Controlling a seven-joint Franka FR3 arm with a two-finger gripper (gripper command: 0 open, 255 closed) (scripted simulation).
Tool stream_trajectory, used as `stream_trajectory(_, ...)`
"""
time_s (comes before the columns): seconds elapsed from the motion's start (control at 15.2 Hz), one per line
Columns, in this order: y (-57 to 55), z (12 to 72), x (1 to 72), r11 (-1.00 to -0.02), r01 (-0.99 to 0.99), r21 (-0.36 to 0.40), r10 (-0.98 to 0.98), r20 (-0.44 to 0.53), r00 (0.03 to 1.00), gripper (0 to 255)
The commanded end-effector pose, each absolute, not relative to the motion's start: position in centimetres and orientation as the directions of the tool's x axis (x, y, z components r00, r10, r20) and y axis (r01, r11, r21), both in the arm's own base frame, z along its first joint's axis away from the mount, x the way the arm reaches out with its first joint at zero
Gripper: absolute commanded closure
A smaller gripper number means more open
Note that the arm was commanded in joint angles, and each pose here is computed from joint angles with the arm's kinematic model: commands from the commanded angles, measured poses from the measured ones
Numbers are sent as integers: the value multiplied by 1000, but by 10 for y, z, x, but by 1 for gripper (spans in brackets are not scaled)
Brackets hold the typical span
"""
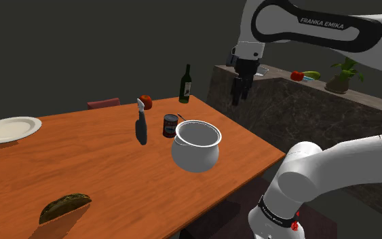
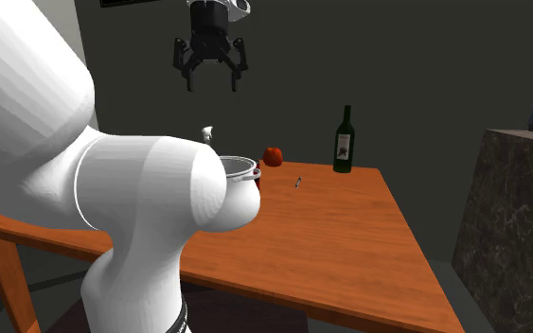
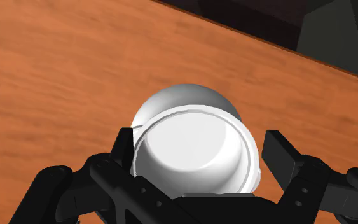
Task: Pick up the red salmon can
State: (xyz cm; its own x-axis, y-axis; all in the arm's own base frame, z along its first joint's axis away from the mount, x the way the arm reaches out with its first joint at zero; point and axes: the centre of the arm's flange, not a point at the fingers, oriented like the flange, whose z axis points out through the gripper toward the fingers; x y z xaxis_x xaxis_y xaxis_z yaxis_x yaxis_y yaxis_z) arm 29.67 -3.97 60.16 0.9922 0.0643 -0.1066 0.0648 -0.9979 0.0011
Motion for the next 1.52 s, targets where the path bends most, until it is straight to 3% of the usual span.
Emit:
stream_trajectory(0.0,-40,602,297,-998,65,1,64,-107,992,0)
stream_trajectory(1.45,-53,456,536,-999,54,2,53,-34,998,0)
